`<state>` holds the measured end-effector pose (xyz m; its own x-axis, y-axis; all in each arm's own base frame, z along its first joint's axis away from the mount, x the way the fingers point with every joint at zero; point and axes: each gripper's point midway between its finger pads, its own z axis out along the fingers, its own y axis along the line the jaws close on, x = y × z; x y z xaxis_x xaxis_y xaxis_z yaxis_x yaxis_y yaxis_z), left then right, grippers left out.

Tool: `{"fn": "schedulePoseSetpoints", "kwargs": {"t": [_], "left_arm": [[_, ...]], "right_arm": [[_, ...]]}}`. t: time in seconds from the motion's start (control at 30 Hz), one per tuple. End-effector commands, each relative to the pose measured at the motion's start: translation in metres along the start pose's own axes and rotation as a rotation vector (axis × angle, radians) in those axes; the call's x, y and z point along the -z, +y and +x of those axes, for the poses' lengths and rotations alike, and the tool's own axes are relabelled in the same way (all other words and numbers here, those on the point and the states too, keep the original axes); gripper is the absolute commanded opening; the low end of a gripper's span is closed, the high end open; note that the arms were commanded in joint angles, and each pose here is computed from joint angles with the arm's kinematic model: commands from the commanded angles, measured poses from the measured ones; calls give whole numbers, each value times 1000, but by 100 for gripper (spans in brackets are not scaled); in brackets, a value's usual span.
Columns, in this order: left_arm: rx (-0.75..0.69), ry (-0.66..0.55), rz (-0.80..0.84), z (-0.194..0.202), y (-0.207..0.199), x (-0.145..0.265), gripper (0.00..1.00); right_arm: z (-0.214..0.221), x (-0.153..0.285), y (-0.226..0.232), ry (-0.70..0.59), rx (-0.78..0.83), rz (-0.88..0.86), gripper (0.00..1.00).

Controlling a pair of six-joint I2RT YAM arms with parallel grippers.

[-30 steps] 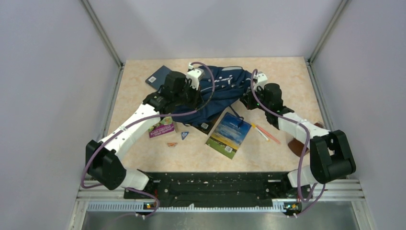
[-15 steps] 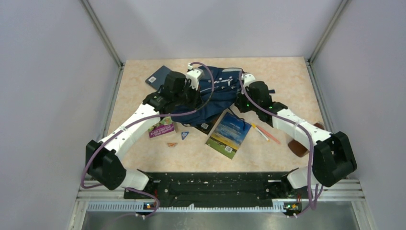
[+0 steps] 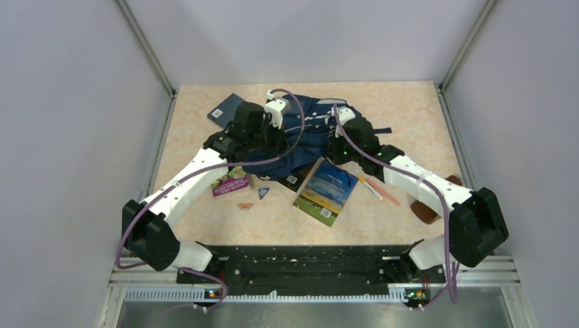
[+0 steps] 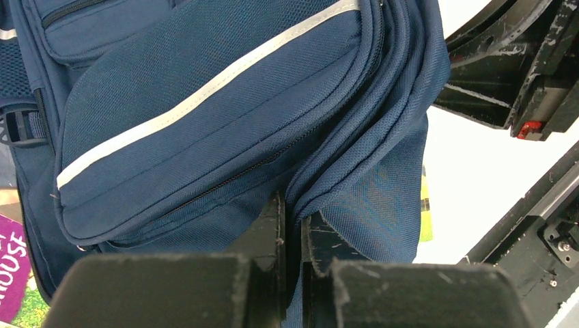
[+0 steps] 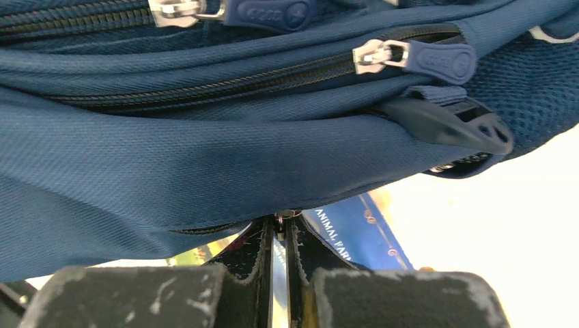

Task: Pack the student bag
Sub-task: Zip the student bag at the center of the board.

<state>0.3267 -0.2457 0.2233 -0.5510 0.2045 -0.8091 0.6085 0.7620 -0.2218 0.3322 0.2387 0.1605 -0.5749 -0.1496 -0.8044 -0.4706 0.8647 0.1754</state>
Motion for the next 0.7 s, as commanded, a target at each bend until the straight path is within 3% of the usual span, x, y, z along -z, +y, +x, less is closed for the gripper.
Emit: {"fn": "schedulePoseSetpoints", "kwargs": {"t": [0.0,0.4,0.67], "left_arm": [[12,-143,17,-40,-5,6,0],[6,-140,-16,-39,0,7,0],[-5,-137,-27,-38,3,5,0]], "right_arm": [[-32,20,56,-66,-39,-184,0],[-57,36,84,-84,-38,-265,0],[-51,34,138,-38,-42,-407,0]]}}
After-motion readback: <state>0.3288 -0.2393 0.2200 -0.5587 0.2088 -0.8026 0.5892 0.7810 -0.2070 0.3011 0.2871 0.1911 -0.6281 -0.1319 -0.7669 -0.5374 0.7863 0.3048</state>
